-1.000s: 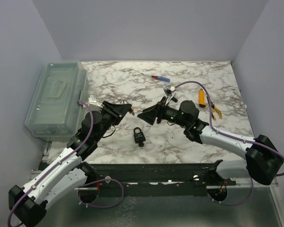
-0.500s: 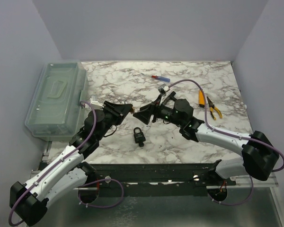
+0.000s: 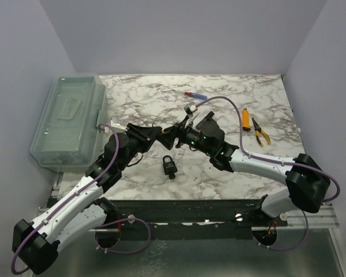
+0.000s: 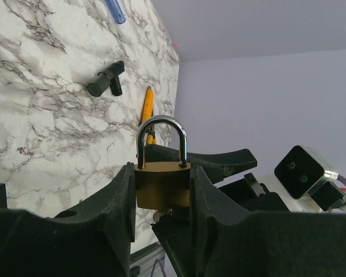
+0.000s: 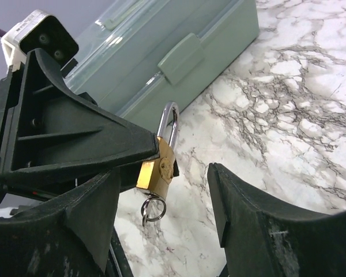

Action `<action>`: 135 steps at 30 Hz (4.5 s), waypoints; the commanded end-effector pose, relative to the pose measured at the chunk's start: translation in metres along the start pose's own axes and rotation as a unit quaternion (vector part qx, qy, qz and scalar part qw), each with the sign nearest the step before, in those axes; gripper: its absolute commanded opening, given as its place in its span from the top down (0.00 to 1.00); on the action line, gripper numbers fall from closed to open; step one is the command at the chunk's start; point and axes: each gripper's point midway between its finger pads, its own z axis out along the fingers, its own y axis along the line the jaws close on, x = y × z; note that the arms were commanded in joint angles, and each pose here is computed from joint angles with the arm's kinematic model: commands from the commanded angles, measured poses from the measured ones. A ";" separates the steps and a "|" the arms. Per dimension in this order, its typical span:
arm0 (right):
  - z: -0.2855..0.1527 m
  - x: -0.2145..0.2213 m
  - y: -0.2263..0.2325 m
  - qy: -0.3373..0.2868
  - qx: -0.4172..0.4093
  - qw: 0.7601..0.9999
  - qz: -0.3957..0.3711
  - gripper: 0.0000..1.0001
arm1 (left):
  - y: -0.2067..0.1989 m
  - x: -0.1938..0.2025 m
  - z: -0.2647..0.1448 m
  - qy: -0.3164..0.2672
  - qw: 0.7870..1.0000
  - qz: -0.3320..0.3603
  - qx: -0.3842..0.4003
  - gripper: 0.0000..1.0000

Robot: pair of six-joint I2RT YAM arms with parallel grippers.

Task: Unlock with the key

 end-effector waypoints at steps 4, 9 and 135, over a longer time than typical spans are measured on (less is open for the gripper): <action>0.013 -0.016 -0.013 -0.046 0.061 0.997 -0.009 0.46 | -0.017 0.000 -0.004 0.004 0.999 -0.026 0.022 1.00; 0.012 -0.016 -0.021 -0.056 0.091 0.994 -0.005 0.68 | -0.017 0.000 -0.005 0.004 0.999 -0.028 0.023 1.00; -0.087 -0.026 0.140 0.061 -0.299 0.952 -0.016 1.00 | -0.027 0.072 -0.114 0.241 0.915 0.262 0.191 0.82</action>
